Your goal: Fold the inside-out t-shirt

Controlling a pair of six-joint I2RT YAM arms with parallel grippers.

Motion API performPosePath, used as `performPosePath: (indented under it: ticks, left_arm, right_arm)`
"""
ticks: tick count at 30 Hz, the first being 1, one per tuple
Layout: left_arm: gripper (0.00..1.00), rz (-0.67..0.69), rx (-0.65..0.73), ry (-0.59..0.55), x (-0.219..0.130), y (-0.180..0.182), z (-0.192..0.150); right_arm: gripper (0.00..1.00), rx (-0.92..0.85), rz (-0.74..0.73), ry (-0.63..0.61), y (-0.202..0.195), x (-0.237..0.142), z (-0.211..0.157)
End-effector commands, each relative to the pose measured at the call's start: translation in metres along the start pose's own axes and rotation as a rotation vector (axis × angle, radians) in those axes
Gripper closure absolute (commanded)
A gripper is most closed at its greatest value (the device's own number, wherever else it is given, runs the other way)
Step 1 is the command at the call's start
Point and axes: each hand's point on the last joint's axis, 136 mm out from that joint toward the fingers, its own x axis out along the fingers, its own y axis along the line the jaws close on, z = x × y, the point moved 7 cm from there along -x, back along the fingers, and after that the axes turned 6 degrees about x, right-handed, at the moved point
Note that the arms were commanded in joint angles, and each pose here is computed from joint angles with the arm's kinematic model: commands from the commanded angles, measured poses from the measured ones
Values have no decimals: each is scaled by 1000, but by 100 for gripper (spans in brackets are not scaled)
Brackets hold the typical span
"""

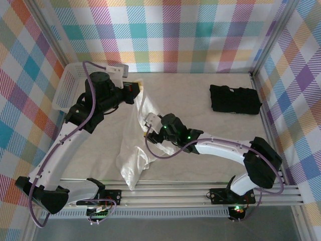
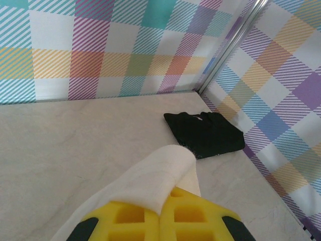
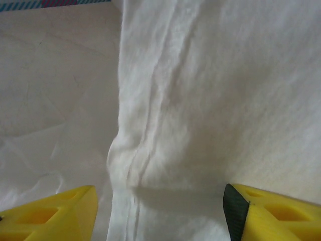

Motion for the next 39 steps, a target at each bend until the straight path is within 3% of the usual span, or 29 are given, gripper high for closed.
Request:
performPosePath:
  ticks: [1,7,12,25,36,39]
  left_arm:
    - [100,-6,-6,-34,-9,0,4]
    - [100,16,-3,-30,-8,2,3]
    - [100,24,-3,-33,-8,4,3]
    - [100,34,-5,-22,-4,6,0]
    - [100,60,-7,-16,-1,10,-4]
    - [100,85,-9,-9,4,14,-7]
  right_arm:
    - [35,-4,-12,-81,-3,10,24]
    - [70,11,-40,-81,-6,3,23]
    - [89,50,-19,-79,-10,-12,19]
    - [82,163,46,-79,-27,-26,18]
    - [100,225,39,-64,-36,-30,18]
    - [100,255,50,-73,-41,-43,17]
